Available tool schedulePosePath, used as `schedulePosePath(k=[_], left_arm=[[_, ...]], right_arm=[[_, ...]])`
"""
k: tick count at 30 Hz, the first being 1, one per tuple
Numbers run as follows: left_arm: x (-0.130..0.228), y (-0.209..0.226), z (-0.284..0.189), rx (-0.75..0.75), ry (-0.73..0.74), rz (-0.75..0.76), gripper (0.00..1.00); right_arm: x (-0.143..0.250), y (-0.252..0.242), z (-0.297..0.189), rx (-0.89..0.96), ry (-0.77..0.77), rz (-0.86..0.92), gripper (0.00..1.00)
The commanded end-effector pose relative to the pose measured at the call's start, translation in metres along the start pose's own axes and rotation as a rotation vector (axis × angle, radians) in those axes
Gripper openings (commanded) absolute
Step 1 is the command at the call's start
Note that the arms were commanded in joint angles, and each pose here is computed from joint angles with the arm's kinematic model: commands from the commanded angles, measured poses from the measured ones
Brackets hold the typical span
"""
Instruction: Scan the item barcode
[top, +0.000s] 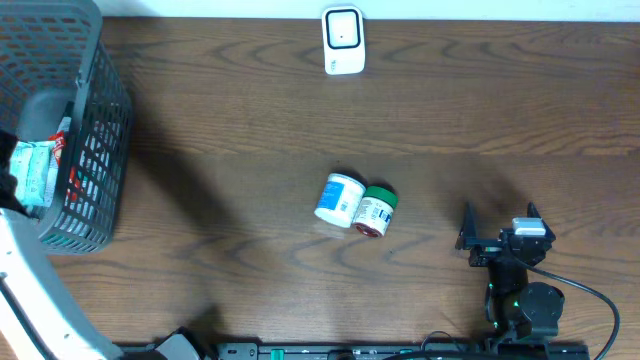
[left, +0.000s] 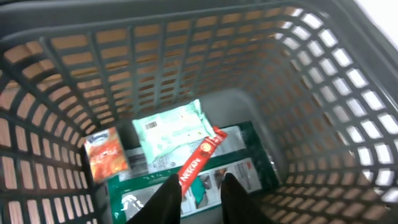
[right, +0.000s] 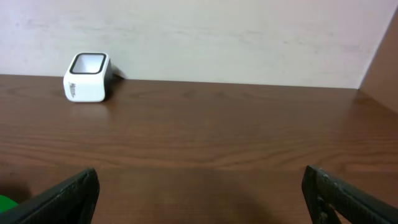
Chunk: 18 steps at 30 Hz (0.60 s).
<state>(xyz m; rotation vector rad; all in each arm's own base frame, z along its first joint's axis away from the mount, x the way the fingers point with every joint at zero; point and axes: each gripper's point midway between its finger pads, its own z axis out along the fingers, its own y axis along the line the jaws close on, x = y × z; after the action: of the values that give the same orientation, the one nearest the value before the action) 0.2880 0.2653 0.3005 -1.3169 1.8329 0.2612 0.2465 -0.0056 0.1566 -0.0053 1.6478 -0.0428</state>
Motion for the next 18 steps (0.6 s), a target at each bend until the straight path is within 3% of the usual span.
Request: schedulePosePath(k=[1, 18], left_arm=[[-0.006, 0.012, 0.012, -0.041, 0.003, -0.077, 0.21], [0.021, 0.036, 0.07, -0.141, 0.133, -0.048, 0.27]], right_arm=[[0.002, 0.003, 0.0, -0.012, 0.005, -0.005, 0.99], [0.002, 0.003, 0.0, -0.011, 0.005, -0.005, 0.99]])
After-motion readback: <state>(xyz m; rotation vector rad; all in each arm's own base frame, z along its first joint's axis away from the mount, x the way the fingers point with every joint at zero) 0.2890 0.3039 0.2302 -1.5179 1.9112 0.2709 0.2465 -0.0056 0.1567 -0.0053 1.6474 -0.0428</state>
